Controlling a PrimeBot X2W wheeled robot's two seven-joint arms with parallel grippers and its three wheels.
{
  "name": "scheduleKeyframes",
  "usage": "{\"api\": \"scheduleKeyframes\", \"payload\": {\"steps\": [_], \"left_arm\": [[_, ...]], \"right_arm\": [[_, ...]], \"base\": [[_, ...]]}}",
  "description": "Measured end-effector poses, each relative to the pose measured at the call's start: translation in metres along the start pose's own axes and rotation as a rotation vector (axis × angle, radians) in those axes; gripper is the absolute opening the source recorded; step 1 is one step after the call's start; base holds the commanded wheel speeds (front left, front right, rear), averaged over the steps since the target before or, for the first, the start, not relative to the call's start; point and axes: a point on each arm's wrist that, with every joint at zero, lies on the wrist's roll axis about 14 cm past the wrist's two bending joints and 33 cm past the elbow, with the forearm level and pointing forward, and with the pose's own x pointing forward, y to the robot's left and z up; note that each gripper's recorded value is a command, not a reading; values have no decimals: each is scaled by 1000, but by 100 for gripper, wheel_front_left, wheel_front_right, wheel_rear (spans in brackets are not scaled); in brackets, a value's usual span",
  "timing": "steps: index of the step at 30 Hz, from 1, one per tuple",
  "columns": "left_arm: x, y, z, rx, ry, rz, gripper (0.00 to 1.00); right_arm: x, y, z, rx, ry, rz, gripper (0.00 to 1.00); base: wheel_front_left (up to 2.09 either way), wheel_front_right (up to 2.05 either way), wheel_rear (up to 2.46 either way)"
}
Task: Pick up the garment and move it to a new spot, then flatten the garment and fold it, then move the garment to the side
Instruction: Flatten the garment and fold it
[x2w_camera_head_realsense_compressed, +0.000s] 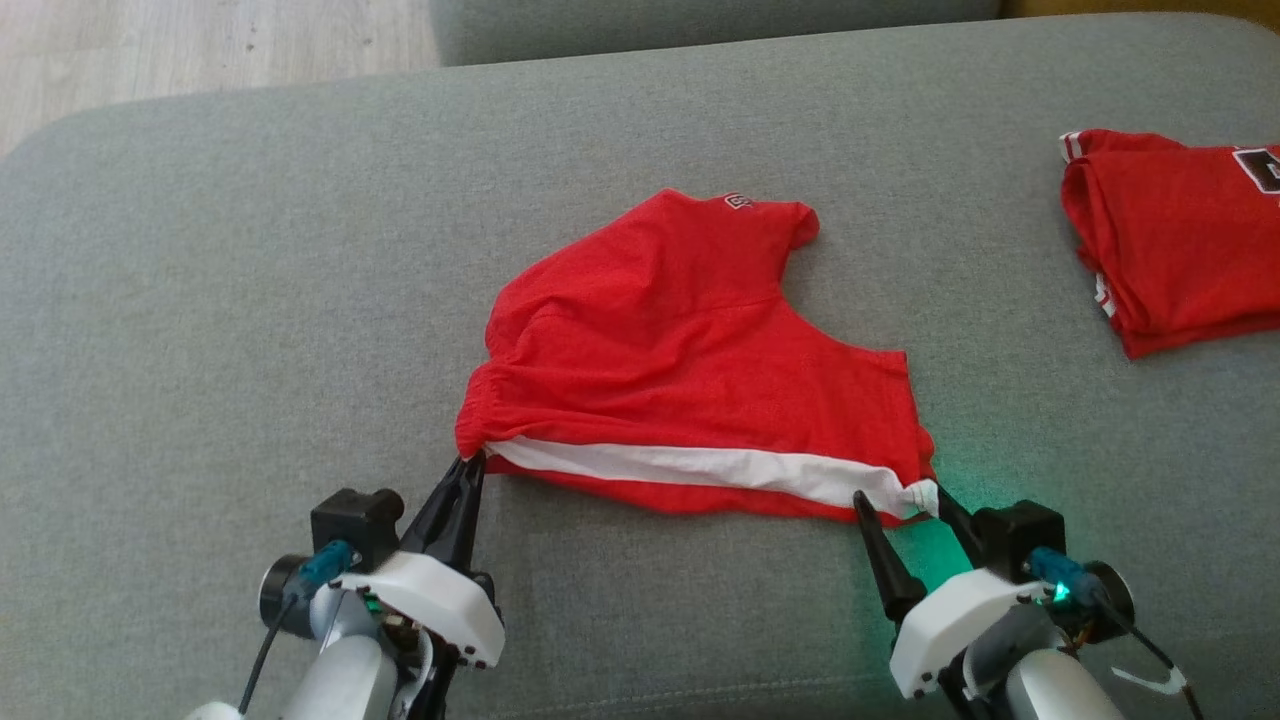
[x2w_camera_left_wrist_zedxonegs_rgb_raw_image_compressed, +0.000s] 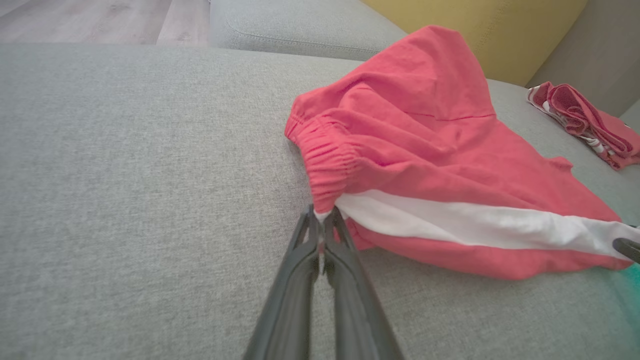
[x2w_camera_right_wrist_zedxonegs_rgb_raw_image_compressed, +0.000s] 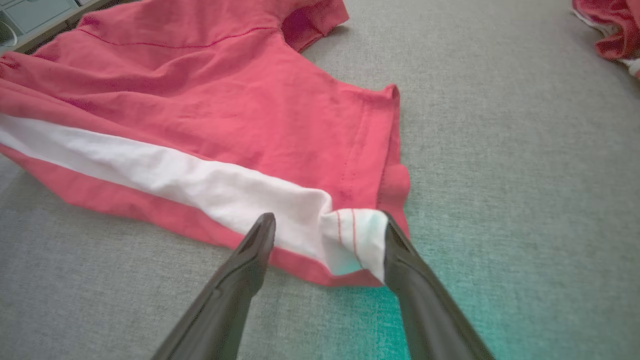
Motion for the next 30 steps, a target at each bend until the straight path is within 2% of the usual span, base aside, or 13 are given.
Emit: {"api": "scheduleKeyframes", "payload": {"steps": [8,9,10,12,13,17,18,24,30], "left_arm": [[1,-1,0,0,0,-2,0],[1,-1,0,0,0,-2,0],[0,0,0,0,0,-1,0],[0,0,0,0,0,1,0],[0,1,0,0,-1,2,0],[-1,2,1,0,-2,5,0],[-1,2,1,0,-3,6,0],[-1,-1,4,4,-13,-1,0],[2,-6,26,-4,-80,-15,0]], "right_arm": [[-8,3,-6,6,27,3,100],[-7,3,-6,6,27,3,96],[-7,3,-6,6,30,2,89],[-7,2,-7,7,33,0,67],[-7,2,-7,6,34,0,47],[-6,2,-8,-2,40,1,24],[-6,2,-9,-2,41,1,0],[-8,-2,1,0,5,-14,0],[-8,-5,30,-24,-84,-22,0]], "base": [[0,0,0],[0,0,0],[0,0,0],[0,0,0],[0,0,0],[0,0,0],[0,0,0],[0,0,0],[0,0,0]]}}
